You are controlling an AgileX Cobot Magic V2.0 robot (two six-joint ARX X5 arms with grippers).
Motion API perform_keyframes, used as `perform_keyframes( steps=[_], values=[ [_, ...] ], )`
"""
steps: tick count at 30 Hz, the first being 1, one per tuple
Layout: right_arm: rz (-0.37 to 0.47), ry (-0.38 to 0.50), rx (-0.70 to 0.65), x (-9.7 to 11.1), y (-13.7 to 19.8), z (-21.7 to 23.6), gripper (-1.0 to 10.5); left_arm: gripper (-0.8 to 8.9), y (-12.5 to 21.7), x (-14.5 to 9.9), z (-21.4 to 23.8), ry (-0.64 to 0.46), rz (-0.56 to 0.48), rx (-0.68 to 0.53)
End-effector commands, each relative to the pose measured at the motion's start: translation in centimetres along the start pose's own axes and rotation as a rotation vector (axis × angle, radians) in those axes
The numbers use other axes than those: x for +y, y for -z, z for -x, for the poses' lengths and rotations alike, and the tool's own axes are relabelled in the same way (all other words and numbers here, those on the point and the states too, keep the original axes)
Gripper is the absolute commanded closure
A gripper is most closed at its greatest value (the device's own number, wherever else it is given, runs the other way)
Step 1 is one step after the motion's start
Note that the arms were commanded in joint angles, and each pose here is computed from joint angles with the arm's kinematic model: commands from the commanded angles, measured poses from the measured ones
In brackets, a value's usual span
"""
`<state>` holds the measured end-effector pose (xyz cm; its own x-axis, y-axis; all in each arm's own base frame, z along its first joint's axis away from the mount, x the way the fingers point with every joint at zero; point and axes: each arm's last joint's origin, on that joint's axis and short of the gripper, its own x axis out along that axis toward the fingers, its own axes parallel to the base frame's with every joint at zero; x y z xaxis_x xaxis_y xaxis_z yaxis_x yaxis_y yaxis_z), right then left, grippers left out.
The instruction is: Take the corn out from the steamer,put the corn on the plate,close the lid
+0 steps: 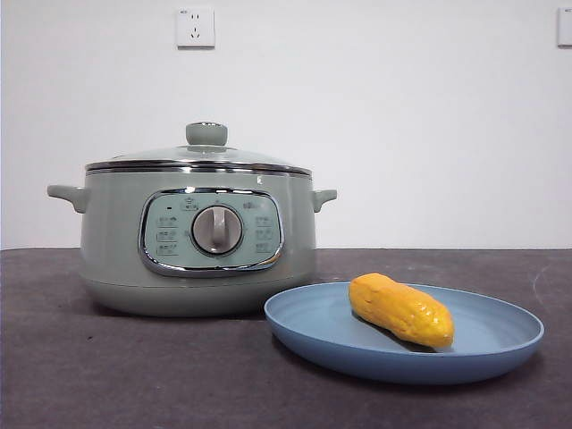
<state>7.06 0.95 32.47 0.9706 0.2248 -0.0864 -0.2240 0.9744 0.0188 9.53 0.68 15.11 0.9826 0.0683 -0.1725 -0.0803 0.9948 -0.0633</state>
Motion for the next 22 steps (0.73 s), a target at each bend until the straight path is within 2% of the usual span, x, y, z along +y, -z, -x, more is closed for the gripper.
perform_keyframes(
  steps=[1,4,8,11,17,22],
  values=[
    [0.035,0.033,-0.084,-0.4,2.8,-0.8,9.5,8.17,0.4,0.1,-0.1,-0.005,0.005,0.006],
    [0.038,0.046,-0.12,-0.7,6.4,-1.8,9.5,8.17,0.4,0.1,-0.1,-0.004,0.005,0.006],
    [0.0,0.044,-0.112,-0.9,11.0,-3.0,9.5,8.17,0.4,0.1,-0.1,-0.004,0.005,0.006],
    [-0.019,0.043,-0.096,-1.0,13.3,-3.4,9.5,8.17,0.4,0.1,-0.1,-0.004,0.005,0.006],
    [-0.028,0.041,-0.045,-1.1,16.1,-3.9,9.5,8.17,0.4,0.1,-0.1,-0.004,0.005,0.006],
    [-0.038,0.047,0.046,-1.1,17.0,-3.9,9.5,8.17,0.4,0.1,-0.1,-0.004,0.005,0.006]
  ],
)
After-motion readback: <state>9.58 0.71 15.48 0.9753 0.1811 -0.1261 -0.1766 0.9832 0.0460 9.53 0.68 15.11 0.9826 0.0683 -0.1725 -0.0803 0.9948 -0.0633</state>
